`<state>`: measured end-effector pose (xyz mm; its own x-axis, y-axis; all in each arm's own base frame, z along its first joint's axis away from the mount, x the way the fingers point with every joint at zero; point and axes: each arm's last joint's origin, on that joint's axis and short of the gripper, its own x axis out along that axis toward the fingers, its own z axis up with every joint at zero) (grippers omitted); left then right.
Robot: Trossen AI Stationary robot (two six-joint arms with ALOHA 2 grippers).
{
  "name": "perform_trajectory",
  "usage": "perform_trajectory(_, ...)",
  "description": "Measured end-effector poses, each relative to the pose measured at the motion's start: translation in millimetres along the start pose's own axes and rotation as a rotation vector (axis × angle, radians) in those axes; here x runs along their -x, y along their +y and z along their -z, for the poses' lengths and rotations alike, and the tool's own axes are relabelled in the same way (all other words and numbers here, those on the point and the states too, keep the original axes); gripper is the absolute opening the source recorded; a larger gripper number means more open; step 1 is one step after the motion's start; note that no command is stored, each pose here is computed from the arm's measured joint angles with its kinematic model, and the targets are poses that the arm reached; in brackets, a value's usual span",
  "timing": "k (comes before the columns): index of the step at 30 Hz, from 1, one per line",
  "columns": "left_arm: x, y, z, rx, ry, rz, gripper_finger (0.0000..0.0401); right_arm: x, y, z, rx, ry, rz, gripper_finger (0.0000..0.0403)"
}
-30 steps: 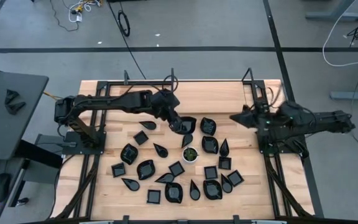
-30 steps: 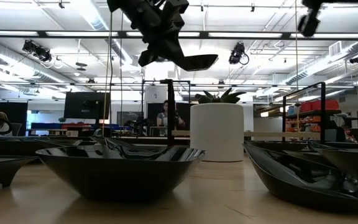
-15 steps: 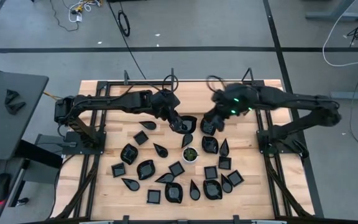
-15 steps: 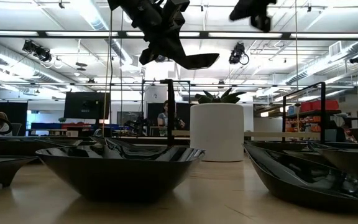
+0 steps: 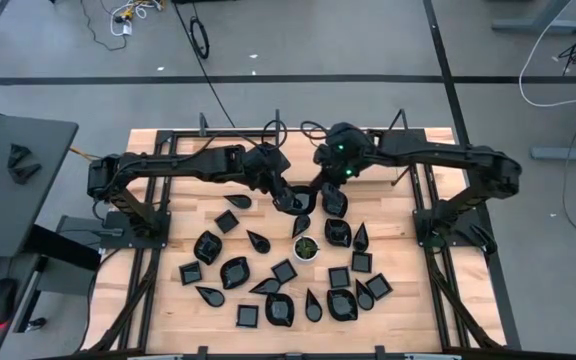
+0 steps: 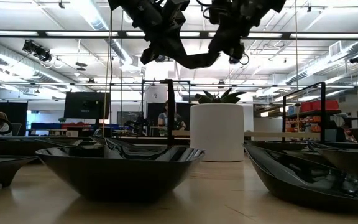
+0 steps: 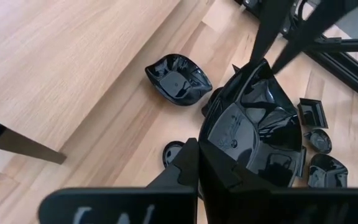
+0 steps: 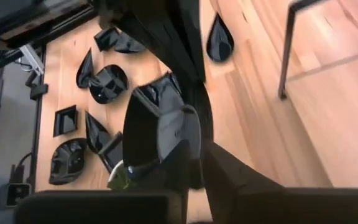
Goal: Pick & Place Mini shaped plates
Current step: Put the leaf shaped plate on the shelf
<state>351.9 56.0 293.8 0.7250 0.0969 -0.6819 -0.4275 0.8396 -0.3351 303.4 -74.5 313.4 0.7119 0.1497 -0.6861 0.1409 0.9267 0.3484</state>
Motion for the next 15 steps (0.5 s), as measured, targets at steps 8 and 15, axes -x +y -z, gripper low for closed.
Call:
perform_trajectory(8, 0.0, -0.1, -0.1, -0.018, 0.0, 0.003, 0.0005, -6.7, -3.4, 2.6, 0.087, 0.0, 0.019, 0.0115)
perform_trajectory(15, 0.0, -1.0, -0.3, -0.053, -0.005, 0.008, 0.0005, -17.3, -9.2, 14.9, 0.081, 0.027, 0.022, 0.0124)
